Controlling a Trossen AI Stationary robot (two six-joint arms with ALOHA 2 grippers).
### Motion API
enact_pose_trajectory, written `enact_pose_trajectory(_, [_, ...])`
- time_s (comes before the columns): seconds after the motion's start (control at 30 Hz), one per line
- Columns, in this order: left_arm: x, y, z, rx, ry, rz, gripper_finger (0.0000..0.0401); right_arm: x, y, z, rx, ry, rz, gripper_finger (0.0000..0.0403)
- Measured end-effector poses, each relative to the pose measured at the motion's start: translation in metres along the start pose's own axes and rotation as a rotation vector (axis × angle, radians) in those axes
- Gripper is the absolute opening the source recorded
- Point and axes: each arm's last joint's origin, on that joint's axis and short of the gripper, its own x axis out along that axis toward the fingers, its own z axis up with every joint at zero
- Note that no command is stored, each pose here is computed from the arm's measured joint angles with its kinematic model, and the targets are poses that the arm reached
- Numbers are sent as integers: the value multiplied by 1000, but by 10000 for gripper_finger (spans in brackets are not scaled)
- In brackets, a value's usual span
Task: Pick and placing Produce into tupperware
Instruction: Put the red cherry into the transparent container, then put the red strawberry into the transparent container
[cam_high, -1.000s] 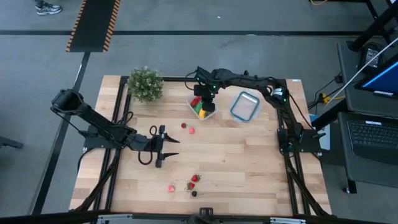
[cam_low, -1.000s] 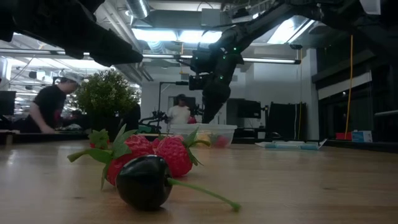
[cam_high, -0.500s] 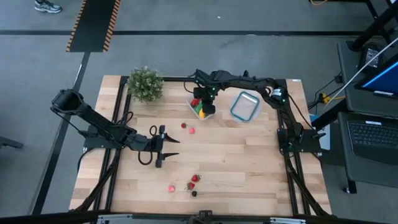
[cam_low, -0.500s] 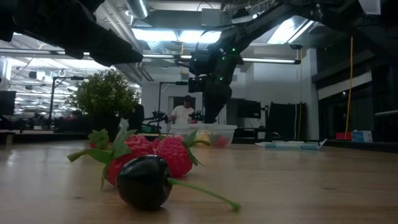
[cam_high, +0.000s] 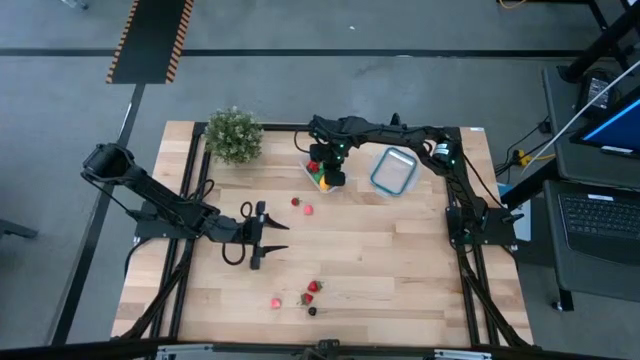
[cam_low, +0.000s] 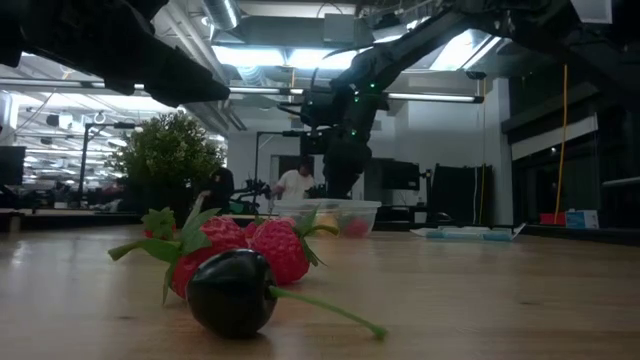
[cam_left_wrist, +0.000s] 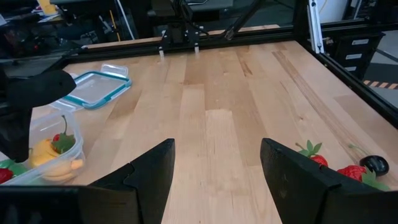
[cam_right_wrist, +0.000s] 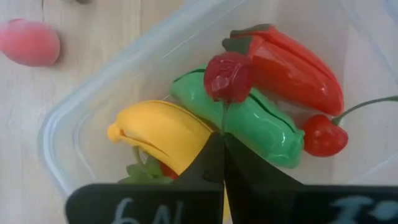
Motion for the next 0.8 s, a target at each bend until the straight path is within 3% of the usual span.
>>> enact_pose_trajectory(0.53, [0,0,0,1,1,0,231,-10,-2,8,-1,-33,-16,43])
enact_pose_trajectory(0.8, [0,0,0,1,2,0,231,-21,1,17,21,-47,-20,94])
